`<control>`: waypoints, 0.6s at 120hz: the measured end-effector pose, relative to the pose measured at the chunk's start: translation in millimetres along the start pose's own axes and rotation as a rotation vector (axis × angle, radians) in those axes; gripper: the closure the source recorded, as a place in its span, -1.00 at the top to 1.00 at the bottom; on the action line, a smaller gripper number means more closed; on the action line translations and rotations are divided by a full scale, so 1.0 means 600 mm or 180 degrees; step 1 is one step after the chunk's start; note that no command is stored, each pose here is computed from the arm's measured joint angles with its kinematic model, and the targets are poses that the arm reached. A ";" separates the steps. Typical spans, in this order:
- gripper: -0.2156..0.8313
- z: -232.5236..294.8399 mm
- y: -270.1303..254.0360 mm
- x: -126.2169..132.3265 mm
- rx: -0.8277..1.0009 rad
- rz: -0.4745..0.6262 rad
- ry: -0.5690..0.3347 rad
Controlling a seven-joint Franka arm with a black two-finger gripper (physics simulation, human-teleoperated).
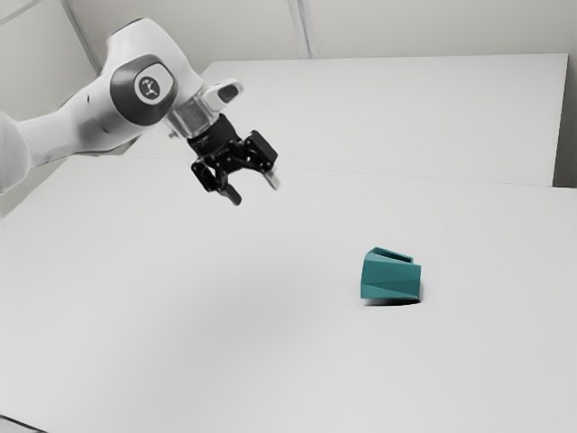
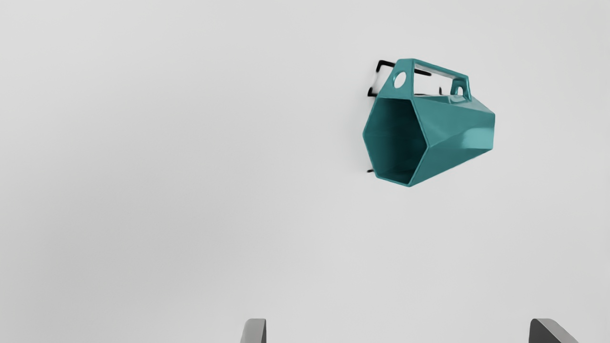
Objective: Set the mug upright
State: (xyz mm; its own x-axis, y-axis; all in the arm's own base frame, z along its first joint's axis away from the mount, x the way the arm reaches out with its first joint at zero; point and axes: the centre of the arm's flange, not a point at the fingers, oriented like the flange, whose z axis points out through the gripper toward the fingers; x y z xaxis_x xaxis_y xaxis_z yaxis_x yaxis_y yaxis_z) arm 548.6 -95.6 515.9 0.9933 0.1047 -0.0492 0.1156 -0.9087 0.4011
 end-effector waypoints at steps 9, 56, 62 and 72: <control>0.59 0.057 -0.003 0.011 -0.0183 -0.0005 -0.0009; 0.59 0.236 -0.028 0.069 -0.0778 -0.0090 0.0087; 0.59 0.255 -0.028 0.077 -0.0814 -0.0074 0.0100; 0.59 0.282 -0.023 0.082 -0.0920 -0.0079 0.0098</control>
State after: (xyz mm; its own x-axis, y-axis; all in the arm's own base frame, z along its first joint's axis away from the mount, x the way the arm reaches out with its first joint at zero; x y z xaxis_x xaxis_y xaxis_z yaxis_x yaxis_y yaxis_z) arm 595.2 -146.3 353.3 0.9892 0.1417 -0.0361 0.1314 -0.7533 0.6444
